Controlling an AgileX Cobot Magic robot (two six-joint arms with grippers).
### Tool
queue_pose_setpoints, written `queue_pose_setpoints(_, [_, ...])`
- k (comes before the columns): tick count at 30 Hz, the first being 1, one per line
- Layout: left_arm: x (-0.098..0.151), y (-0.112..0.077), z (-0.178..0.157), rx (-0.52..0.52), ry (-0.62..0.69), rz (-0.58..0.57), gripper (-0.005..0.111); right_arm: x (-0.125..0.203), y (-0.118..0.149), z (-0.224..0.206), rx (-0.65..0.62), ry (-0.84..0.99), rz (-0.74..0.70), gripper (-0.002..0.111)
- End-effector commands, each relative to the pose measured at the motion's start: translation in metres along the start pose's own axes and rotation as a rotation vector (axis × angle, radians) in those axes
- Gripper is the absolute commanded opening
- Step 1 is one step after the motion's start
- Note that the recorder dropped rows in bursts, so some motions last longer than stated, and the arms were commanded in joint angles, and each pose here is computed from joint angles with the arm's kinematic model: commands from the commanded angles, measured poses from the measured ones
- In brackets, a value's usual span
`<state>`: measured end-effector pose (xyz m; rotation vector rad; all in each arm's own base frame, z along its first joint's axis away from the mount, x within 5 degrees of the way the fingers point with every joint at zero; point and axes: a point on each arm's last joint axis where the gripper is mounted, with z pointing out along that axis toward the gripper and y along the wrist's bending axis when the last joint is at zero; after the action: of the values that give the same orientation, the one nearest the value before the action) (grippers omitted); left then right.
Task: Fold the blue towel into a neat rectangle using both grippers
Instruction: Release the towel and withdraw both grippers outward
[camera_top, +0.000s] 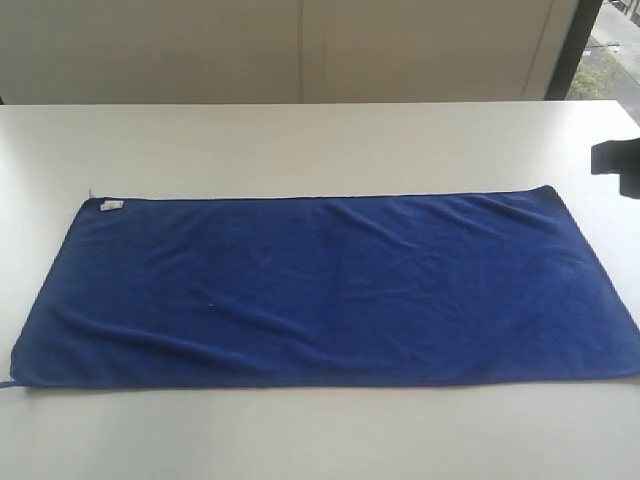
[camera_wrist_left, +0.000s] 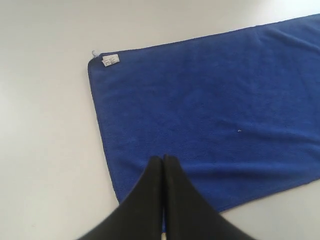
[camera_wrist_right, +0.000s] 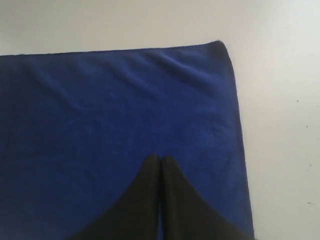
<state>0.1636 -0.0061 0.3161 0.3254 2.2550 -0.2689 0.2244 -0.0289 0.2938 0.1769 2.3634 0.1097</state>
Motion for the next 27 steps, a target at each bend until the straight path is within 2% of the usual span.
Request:
queue_pose_setpoints(1, [0.002, -0.004, -0.002, 0.019, 0.002, -0.003, 0.0, 0.0, -0.002, 0.0, 0.007, -0.016, 0.001, 0.0])
queue_pose_setpoints(15, [0.001, -0.002, -0.002, 0.001, -0.017, -0.003, 0.0, -0.003, -0.005, 0.008, 0.025, -0.057, 0.007, 0.0])
queue_pose_setpoints(19, [0.001, -0.002, -0.002, 0.001, -0.017, -0.003, 0.0, 0.001, -0.011, 0.033, 0.045, -0.027, 0.025, 0.0])
queue_pose_setpoints(27, [0.001, -0.002, -0.002, 0.001, -0.017, -0.003, 0.0, 0.019, -0.02, 0.084, 0.056, 0.159, 0.109, 0.0])
